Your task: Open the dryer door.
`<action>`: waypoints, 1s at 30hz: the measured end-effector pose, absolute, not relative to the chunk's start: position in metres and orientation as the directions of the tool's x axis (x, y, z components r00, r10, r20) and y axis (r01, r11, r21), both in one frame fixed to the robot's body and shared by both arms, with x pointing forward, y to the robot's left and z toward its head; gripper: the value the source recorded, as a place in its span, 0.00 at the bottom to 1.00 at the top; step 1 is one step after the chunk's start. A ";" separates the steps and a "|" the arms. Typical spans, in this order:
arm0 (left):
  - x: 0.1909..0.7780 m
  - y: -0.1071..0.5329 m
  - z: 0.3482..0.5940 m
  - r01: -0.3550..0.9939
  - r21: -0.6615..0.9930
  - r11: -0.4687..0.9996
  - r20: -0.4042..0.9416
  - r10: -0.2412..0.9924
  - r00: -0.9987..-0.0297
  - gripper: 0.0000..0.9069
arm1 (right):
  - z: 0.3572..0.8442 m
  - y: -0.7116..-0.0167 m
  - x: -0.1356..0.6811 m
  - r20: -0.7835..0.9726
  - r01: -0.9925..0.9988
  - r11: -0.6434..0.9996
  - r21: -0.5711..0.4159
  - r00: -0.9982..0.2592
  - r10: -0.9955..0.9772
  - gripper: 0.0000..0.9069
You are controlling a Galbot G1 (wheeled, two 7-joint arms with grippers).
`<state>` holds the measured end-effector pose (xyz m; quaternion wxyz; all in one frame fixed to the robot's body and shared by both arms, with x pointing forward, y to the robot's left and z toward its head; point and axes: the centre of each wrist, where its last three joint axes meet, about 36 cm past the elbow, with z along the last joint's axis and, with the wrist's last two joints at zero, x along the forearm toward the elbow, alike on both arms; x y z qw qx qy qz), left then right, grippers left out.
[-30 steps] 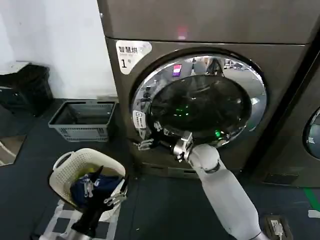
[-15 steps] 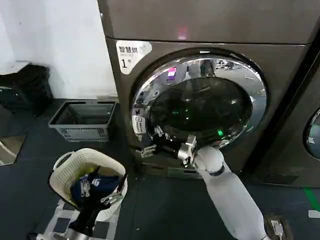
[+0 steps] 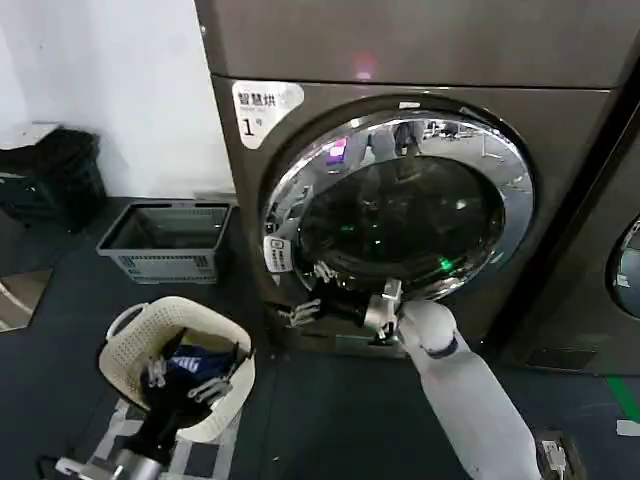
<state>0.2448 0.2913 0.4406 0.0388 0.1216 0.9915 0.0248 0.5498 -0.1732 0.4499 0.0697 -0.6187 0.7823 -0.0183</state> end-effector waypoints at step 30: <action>0.283 0.369 0.464 0.314 0.036 0.949 -0.172 0.315 -0.933 1.00 | 0.447 -0.198 0.549 -0.119 -0.993 0.046 -0.107 -0.033 -0.992 1.00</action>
